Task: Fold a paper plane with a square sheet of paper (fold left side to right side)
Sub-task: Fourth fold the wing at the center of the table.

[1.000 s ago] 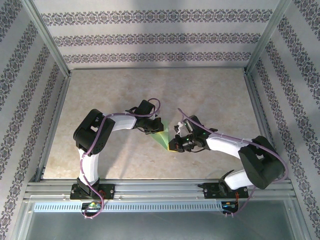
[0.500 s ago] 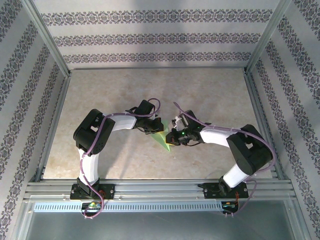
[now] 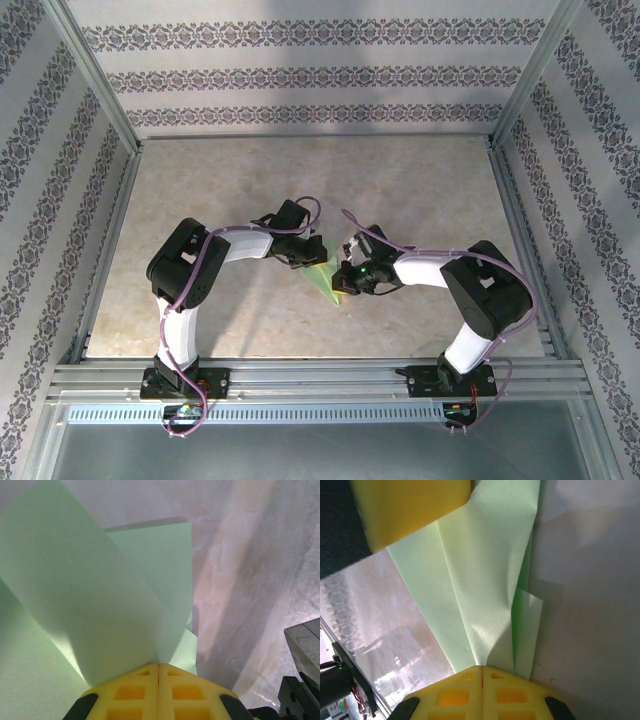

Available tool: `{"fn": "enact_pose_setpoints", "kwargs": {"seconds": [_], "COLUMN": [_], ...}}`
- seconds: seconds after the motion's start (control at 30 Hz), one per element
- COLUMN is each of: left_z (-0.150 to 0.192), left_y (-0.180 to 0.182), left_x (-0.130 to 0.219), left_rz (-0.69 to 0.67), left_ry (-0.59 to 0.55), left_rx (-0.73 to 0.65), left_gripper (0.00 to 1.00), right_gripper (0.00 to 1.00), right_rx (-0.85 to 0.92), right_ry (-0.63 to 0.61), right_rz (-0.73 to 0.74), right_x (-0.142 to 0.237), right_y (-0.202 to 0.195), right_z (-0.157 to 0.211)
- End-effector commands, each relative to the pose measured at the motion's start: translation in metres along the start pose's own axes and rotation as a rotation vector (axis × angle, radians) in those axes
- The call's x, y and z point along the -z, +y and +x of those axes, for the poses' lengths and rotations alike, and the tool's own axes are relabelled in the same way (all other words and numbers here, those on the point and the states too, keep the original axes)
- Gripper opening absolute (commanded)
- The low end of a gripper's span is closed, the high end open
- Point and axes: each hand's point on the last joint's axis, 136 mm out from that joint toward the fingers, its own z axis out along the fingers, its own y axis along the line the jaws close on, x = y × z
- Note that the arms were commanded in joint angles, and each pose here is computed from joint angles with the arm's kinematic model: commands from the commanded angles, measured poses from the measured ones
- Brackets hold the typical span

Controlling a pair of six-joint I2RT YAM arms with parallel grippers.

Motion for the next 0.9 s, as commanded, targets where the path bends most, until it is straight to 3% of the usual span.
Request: {"fn": "enact_pose_setpoints", "kwargs": {"seconds": [0.0, 0.23, 0.53, 0.7, 0.87], "left_z": [0.017, 0.011, -0.016, -0.015, 0.003], "left_y": [0.031, 0.022, -0.025, -0.042, -0.040], "left_x": [-0.012, -0.007, 0.026, 0.044, 0.046], "left_rz": [-0.106, -0.088, 0.064, 0.130, 0.179], "left_ry": [0.036, 0.013, -0.125, -0.166, -0.164], "left_rx": [0.035, 0.014, -0.091, -0.168, -0.155], "left_gripper": [0.00, 0.04, 0.08, 0.03, 0.00], "right_gripper": [0.00, 0.00, 0.00, 0.00, 0.00], "right_rx": [0.001, -0.018, -0.022, -0.019, -0.020], "right_ry": [0.004, 0.055, 0.074, 0.080, 0.075], "right_rz": [0.040, 0.111, 0.267, 0.309, 0.353], "right_x": [-0.004, -0.011, -0.007, -0.005, -0.003], "right_y": [-0.006, -0.027, -0.059, -0.068, -0.075], "right_z": [0.001, 0.016, 0.027, 0.029, 0.030]}}
